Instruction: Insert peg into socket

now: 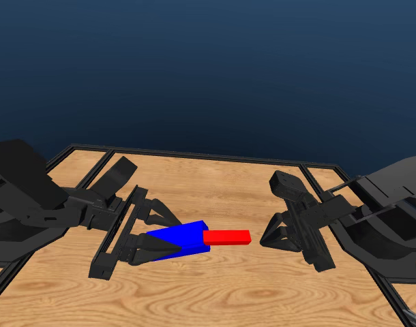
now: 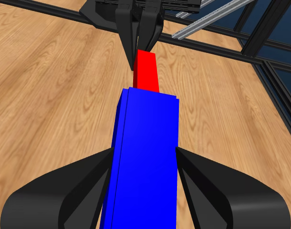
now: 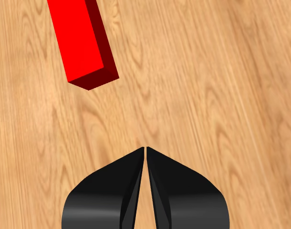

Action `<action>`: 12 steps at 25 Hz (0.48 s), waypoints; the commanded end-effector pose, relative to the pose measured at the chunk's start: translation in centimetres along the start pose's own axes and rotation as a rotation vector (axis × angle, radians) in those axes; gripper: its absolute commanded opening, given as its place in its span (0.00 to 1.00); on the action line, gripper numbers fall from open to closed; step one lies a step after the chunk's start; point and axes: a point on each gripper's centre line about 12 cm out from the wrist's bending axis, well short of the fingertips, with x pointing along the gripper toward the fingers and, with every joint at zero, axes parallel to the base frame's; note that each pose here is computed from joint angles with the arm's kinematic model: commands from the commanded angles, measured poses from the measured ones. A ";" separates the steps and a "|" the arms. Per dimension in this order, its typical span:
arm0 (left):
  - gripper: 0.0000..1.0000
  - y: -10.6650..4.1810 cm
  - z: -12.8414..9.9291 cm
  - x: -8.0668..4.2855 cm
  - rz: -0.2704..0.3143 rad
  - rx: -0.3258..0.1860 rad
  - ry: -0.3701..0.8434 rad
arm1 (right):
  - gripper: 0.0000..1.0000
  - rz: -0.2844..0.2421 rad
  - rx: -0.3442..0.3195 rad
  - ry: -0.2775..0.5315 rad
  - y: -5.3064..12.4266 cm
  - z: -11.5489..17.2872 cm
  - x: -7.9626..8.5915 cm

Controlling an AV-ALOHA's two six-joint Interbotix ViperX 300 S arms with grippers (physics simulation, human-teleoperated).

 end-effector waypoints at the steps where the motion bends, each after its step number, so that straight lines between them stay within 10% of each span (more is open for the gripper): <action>1: 0.00 -0.4 1.9 0.1 -0.011 -0.013 -0.061 | 0.00 0.012 -0.047 -0.063 1.7 2.2 -1.8; 12: 0.00 -0.2 1.1 0.3 0.001 -0.022 -0.050 | 0.00 0.017 -0.113 -0.140 4.0 6.3 -1.8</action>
